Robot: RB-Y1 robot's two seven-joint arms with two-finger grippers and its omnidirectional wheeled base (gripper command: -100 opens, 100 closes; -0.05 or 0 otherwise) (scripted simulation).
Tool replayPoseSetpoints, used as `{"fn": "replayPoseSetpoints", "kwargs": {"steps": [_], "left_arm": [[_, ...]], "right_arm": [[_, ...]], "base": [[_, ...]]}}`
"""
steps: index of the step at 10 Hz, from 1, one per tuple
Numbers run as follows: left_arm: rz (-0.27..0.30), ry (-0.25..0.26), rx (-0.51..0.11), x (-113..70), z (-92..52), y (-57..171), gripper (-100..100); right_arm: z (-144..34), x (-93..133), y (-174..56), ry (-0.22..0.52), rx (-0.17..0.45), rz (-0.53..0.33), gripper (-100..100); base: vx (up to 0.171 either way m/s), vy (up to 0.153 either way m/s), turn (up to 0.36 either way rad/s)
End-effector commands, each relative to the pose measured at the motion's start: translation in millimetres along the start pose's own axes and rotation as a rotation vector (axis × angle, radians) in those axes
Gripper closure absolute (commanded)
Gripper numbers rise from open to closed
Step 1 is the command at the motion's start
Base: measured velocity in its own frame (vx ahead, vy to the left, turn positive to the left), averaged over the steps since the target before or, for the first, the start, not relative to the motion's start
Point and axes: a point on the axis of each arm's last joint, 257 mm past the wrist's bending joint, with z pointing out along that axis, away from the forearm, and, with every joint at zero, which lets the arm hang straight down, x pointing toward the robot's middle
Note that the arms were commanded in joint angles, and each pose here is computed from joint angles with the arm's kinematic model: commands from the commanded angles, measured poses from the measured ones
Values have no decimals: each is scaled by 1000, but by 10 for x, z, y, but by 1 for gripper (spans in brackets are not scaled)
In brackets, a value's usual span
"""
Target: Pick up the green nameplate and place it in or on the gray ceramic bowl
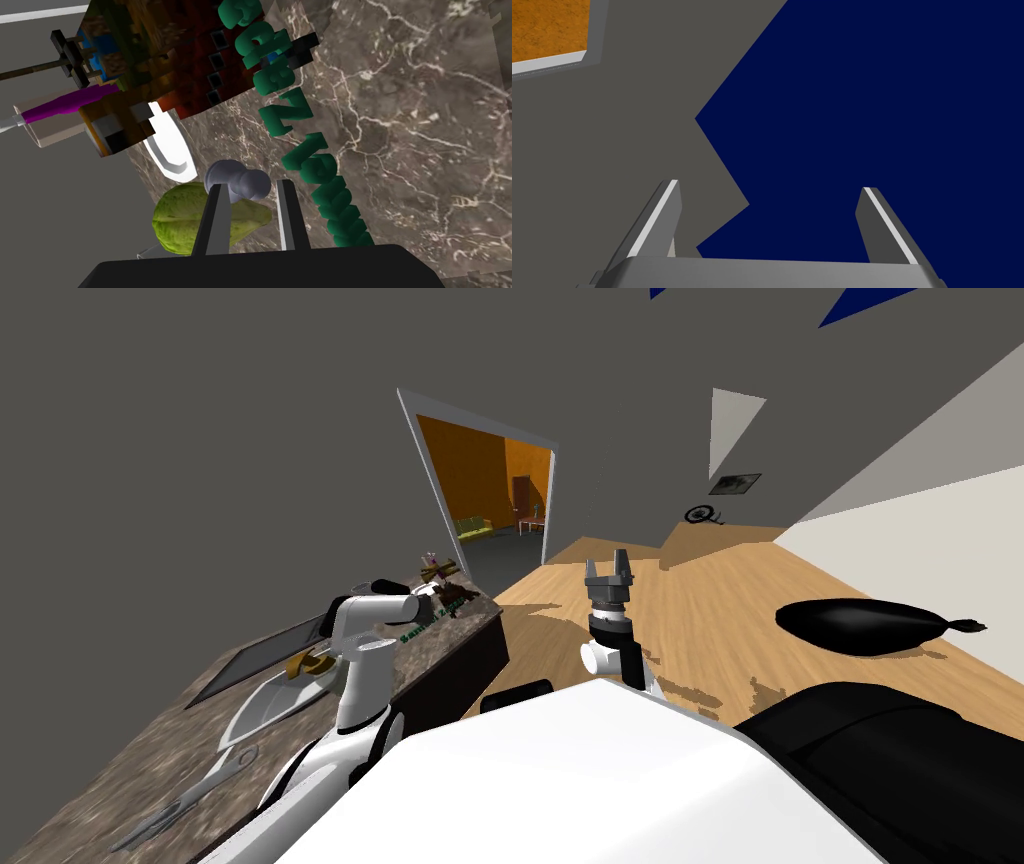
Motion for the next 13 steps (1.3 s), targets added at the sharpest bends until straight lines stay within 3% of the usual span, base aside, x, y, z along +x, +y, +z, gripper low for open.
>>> {"fn": "replayPoseSetpoints", "kwargs": {"steps": [1, 3, 4, 7, 8, 13], "left_arm": [[-20, 7, 19, 39, -54, -141, 100], [-85, 25, 55, 31, -119, -428, 100], [-84, 27, 61, 45, -135, -460, 100], [-182, 63, 112, 38, -264, -885, 100], [-182, 66, 118, 52, -284, -919, 100], [-322, 128, 186, 22, -533, -1513, 100]], "right_arm": [[0, 0, 0, 0, 0, 0, 0], [0, 0, 0, 0, 0, 0, 0], [0, 0, 0, 0, 0, 0, 0], [0, 0, 0, 0, 0, 0, 0], [0, 0, 0, 0, 0, 0, 0], [0, 0, 0, 0, 0, 0, 0]], "base": [[-39, 52, -15], [-50, 64, -26], [-32, 62, -12], [-46, 78, -28], [-44, 69, -4], [-48, 78, -24]]}}
